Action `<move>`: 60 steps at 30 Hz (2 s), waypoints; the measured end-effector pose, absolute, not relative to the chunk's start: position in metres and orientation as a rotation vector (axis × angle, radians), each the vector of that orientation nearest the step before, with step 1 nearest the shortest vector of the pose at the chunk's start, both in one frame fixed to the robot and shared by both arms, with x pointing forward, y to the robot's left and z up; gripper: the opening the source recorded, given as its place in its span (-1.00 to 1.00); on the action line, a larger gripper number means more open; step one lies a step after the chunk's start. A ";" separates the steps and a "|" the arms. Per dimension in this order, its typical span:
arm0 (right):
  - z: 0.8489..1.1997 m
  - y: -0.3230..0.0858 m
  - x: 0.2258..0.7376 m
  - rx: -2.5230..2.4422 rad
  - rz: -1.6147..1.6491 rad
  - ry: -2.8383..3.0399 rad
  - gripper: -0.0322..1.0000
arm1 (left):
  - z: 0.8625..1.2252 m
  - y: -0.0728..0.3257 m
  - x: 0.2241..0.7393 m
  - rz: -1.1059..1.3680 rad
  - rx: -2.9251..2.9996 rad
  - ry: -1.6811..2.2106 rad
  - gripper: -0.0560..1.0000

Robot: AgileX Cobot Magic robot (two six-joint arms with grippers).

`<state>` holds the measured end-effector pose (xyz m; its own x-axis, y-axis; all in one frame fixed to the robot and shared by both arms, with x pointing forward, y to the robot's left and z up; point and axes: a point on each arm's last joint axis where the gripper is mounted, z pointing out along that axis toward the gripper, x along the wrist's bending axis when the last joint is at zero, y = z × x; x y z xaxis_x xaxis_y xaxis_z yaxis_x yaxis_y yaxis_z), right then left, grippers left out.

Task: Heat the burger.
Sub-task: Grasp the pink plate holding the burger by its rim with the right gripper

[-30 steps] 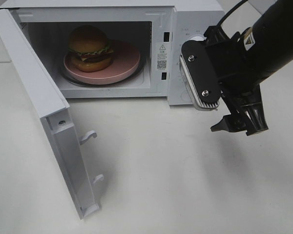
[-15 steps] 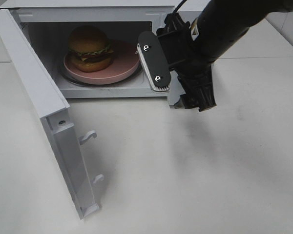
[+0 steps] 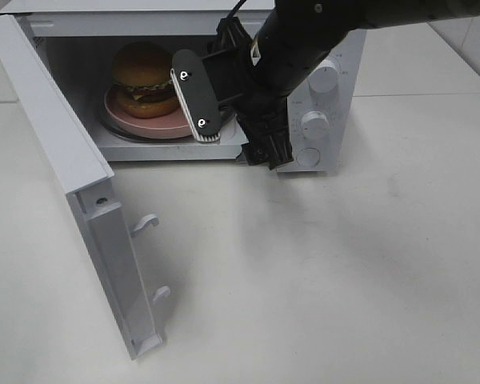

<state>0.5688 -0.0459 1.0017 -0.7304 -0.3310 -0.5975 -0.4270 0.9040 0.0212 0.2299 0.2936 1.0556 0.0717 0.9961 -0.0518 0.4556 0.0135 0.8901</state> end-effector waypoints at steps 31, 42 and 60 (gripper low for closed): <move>0.943 0.014 0.639 -0.391 0.272 2.447 0.80 | 1.056 0.294 0.230 0.861 1.557 1.495 0.99; 0.928 0.015 0.661 -0.355 0.245 2.460 0.72 | 1.056 0.294 0.230 0.861 1.557 1.495 0.99; 0.918 0.012 0.673 -0.310 0.240 2.494 -0.70 | 1.056 0.294 0.230 0.863 1.557 1.496 0.99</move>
